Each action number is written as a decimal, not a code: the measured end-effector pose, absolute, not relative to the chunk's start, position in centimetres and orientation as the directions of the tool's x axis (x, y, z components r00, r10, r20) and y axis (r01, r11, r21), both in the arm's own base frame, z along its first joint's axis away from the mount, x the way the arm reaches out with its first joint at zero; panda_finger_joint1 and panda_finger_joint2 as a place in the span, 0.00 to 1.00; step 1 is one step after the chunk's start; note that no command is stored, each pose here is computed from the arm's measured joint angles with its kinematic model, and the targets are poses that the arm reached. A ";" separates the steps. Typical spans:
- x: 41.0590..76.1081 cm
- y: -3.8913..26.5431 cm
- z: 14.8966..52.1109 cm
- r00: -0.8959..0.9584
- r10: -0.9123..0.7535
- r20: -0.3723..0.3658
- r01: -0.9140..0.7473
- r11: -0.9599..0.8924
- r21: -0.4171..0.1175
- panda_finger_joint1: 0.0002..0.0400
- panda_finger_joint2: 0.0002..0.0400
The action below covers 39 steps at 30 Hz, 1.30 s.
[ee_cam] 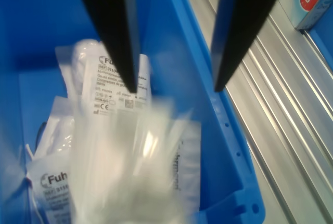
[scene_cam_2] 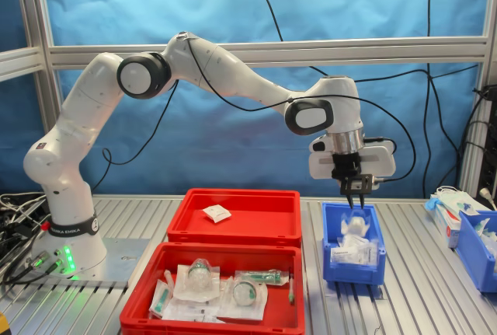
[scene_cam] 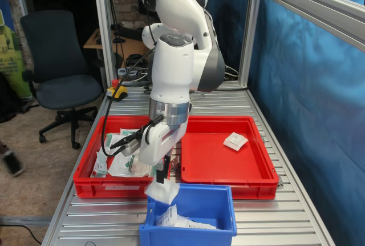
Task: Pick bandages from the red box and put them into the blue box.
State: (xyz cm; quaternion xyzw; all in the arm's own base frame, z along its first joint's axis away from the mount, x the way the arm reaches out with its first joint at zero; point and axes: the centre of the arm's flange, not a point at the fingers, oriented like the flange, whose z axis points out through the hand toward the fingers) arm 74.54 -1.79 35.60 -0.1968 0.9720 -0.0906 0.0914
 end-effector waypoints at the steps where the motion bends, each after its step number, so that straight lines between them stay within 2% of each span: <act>1: 74.5 -1.8 35.6 -0.906 -0.399 -0.142 -0.366 0.906 -0.212 0.24 0.24; 4: 74.5 -1.8 35.6 -0.906 -0.399 -0.142 -0.365 0.906 -0.212 0.24 0.24; 5: 74.5 -1.8 35.6 -0.906 -0.399 -0.142 -0.365 0.906 -0.213 0.37 0.37; 9: 74.5 -1.9 35.6 -0.906 -0.398 -0.142 -0.365 0.906 -0.213 0.37 0.37; 10: 74.5 -1.9 35.6 -0.906 -0.398 -0.142 -0.365 0.906 -0.213 0.49 0.49; 13: 74.5 -1.9 35.6 -0.906 -0.398 -0.142 -0.365 0.906 -0.213 0.49 0.49; 14: 74.5 -1.9 35.6 -0.906 -0.398 -0.142 -0.365 0.906 -0.213 0.62 0.62; 18: 74.5 -1.9 35.6 -0.906 -0.398 -0.142 -0.365 0.906 -0.213 0.62 0.62; 19: 74.5 -1.9 35.6 -0.906 -0.398 -0.142 -0.365 0.906 -0.213 0.74 0.74; 23: 74.5 -1.9 35.6 -0.906 -0.398 -0.142 -0.365 0.906 -0.213 0.74 0.74; 24: 74.5 -1.9 35.6 -0.906 -0.398 -0.142 -0.365 0.906 -0.213 0.87 0.87; 28: 74.5 -1.9 35.6 -0.906 -0.398 -0.142 -0.365 0.906 -0.213 0.87 0.87; 29: 74.5 -1.9 35.6 -0.906 -0.398 -0.142 -0.365 0.906 -0.213 0.97 0.97; 39: 74.5 -0.5 36.2 -0.898 -0.415 -0.148 -0.380 0.899 -0.217 1.00 1.00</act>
